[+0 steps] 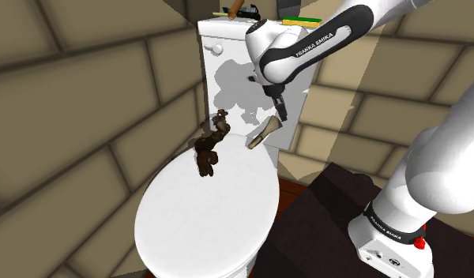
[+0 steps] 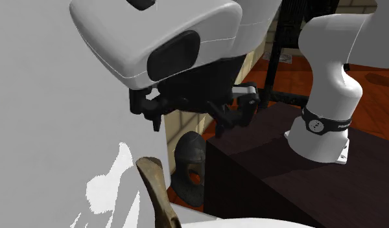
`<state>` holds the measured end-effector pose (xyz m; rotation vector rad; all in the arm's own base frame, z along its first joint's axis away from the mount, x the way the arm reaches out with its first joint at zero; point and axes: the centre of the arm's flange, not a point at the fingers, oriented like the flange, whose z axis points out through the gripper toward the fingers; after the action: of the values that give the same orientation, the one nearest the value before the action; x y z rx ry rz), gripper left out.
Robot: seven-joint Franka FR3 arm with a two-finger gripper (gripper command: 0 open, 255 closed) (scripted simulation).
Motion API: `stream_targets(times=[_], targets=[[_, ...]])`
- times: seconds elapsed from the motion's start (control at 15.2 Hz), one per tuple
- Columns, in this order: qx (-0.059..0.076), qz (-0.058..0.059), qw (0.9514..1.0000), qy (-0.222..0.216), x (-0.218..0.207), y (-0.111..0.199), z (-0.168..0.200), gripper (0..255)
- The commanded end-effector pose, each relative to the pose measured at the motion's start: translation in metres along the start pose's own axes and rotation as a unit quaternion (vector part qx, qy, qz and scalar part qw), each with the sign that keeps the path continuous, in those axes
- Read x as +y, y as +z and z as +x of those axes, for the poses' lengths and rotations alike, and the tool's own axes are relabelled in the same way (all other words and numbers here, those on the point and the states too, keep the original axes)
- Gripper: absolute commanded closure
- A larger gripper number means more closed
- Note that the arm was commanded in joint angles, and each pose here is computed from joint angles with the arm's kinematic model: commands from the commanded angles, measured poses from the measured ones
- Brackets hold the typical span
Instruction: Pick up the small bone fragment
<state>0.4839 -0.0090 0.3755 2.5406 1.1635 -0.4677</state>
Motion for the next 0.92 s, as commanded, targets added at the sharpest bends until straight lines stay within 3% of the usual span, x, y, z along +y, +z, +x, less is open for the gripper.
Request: stream_targets(times=[0.0,0.2,0.46,0.86], targets=[[-0.01,-0.016,0.9988,-0.045,0.003,0.013,0.022,0],[-0.025,-0.04,0.9929,-0.109,0.005,0.036,0.057,0],[-0.043,-0.069,0.9785,-0.19,0.003,0.065,0.1,0],[-0.043,-0.069,0.9785,-0.19,-0.002,0.094,0.113,0]])
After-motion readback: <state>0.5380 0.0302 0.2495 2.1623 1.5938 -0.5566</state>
